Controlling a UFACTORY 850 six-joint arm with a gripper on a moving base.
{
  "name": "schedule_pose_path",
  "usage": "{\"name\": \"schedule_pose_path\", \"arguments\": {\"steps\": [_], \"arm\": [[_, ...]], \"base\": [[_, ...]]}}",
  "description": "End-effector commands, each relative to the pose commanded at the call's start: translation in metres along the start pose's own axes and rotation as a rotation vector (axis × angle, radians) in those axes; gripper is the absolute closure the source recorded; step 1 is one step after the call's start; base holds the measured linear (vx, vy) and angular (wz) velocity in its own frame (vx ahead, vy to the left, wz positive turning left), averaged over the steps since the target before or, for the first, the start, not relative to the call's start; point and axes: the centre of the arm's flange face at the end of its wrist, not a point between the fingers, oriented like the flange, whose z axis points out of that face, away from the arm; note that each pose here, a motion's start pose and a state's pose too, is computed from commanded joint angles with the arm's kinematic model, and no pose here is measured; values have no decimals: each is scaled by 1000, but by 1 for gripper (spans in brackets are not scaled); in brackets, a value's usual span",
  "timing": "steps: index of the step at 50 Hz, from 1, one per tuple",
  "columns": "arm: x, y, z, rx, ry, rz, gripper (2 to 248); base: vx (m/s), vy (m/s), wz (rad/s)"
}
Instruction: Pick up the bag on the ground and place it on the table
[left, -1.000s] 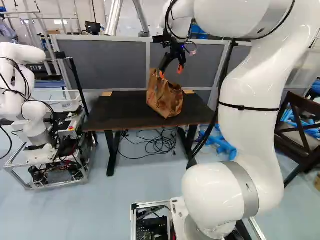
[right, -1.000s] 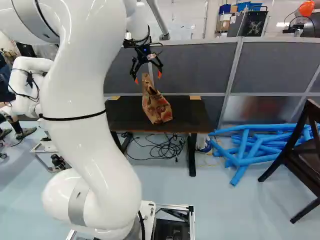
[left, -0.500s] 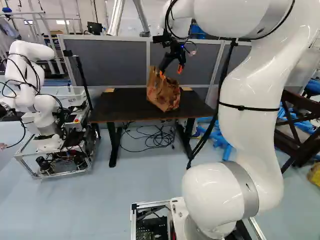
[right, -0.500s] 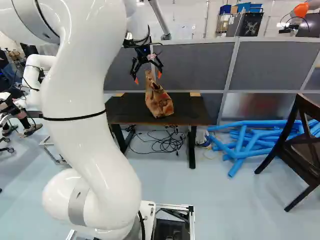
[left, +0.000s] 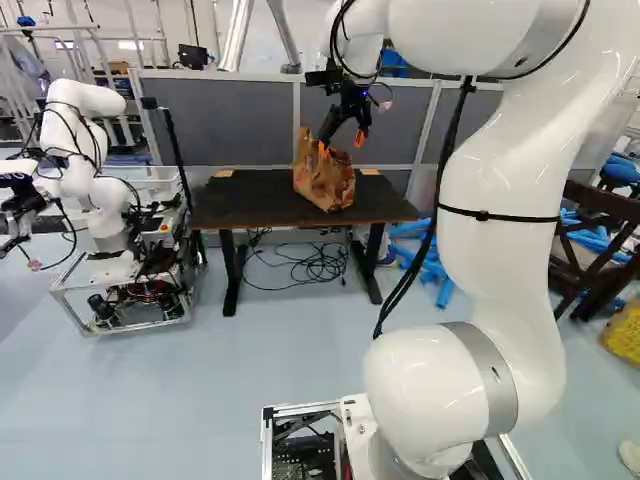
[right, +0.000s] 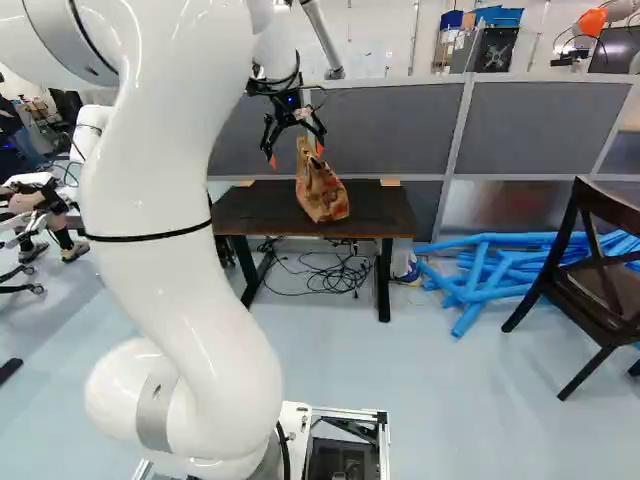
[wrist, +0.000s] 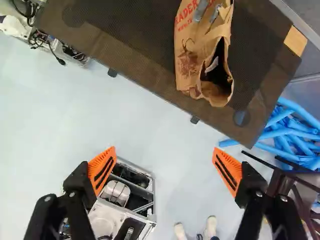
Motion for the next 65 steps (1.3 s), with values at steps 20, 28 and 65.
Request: {"name": "schedule_pose_path", "arguments": {"steps": [20,28,65], "arm": [[0,0,0,0,0,0,3],[0,0,0,0,0,0,3],[-3,-1,4,-9,14,9,3]], "base": [[-6,0,0],[0,0,0],[0,0,0]]}}
